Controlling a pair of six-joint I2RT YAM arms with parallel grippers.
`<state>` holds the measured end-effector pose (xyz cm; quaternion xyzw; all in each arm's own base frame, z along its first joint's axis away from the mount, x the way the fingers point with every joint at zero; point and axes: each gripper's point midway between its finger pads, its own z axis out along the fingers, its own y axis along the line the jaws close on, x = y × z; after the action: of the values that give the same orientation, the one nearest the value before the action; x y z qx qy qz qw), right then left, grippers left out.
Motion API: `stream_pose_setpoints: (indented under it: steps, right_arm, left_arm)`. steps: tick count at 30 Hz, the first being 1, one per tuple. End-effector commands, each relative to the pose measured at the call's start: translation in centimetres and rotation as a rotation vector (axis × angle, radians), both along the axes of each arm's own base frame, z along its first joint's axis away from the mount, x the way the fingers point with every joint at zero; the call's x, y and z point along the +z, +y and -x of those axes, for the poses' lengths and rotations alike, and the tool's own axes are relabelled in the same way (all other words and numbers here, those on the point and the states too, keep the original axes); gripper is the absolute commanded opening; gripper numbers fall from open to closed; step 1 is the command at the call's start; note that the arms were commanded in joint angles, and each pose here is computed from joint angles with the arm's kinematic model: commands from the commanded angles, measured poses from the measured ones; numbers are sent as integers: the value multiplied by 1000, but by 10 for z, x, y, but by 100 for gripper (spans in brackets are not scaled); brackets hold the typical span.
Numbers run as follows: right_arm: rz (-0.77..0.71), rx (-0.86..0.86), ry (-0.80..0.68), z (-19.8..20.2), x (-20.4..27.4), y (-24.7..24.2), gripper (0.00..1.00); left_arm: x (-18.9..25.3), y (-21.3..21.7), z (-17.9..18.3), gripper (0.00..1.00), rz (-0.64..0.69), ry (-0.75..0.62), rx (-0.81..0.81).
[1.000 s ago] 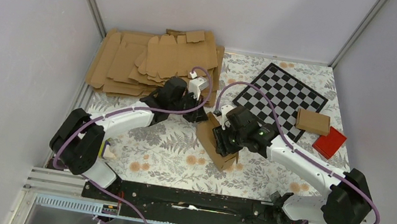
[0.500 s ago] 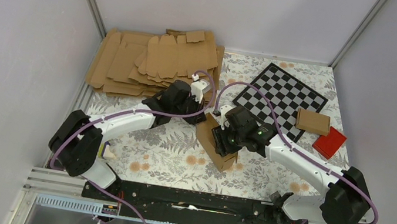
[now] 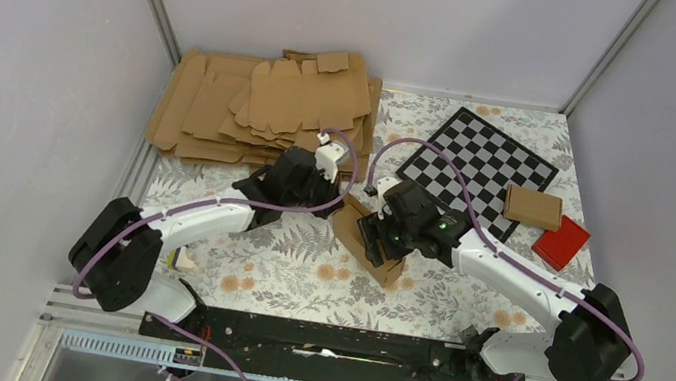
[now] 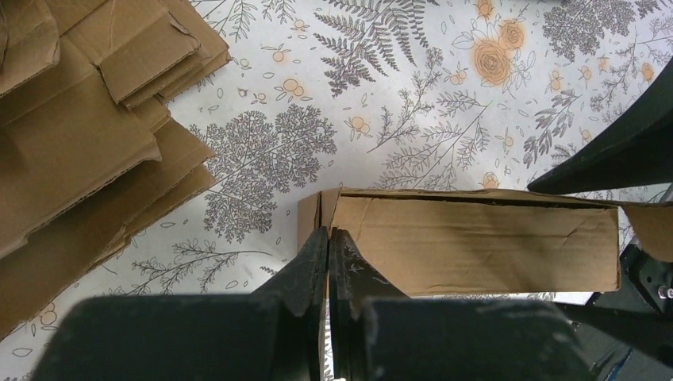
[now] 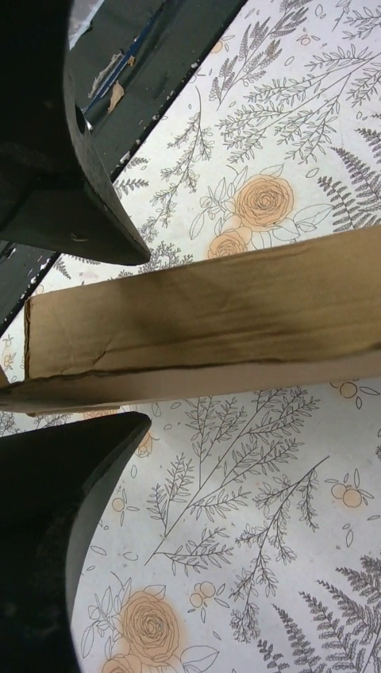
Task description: Fold the paper box
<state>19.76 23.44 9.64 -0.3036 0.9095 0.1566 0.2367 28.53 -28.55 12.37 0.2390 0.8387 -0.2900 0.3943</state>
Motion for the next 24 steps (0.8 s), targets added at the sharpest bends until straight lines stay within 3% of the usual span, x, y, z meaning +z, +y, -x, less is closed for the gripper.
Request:
stream_pose_setpoints:
  steps: [1, 15, 24]
  right_arm:
    - [-7, -12, -62, -7, 11, -1, 73]
    - [27, -66, -79, -12, 7, -10, 83]
    - [46, -143, -104, -21, 12, -18, 97]
  left_arm:
    - [5, 4, 3, 0, 1, -62, -1]
    - [-11, 4, 21, 0, 3, -90, -30]
    - [-17, 3, 20, 0, -12, -93, -29]
